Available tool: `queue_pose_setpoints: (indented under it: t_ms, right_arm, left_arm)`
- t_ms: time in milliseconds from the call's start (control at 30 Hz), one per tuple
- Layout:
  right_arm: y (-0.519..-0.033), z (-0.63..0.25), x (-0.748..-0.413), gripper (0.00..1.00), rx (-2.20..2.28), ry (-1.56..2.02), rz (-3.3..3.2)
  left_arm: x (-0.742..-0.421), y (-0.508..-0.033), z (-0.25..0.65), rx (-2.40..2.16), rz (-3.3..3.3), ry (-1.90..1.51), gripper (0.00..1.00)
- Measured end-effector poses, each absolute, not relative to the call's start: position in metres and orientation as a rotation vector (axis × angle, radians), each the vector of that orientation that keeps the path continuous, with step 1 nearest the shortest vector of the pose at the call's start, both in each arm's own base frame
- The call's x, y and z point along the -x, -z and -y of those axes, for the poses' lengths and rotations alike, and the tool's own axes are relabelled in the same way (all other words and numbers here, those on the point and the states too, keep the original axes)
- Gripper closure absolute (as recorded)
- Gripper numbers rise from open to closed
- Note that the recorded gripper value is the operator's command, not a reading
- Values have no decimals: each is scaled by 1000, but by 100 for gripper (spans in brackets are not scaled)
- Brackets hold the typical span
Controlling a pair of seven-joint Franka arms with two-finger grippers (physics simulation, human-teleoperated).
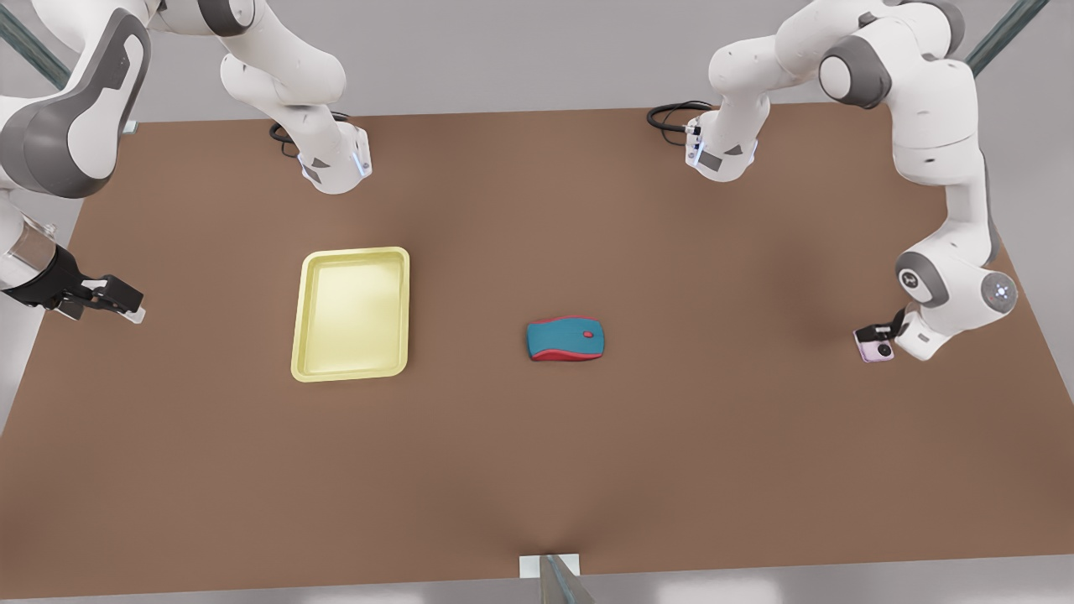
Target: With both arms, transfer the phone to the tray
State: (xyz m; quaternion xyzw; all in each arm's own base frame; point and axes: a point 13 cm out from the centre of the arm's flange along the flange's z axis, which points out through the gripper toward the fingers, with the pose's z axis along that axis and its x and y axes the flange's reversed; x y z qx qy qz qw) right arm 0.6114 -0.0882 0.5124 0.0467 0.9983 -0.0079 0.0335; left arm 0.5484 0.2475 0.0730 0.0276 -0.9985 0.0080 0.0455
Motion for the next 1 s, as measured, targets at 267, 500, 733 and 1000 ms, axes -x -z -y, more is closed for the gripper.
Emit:
queue_pose_setpoints:
  t_ms: [267, 500, 733, 1000]
  right_arm:
    - [-513, 88, -611, 0, -141, 26, -3071]
    - [-512, 88, -612, 0, -140, 24, -3071]
    - [-512, 88, -612, 0, -139, 22, -3071]
    - [-512, 88, -612, 0, -140, 22, -3071]
  left_arm:
    - [-541, -52, -270, 53, 3072, 8, 0]
    - [-540, -44, -271, 96, 3086, -22, 0]
    - [-542, -42, -267, 77, 3104, -57, 0]
    - [-539, -29, -265, 89, 3092, -68, 6]
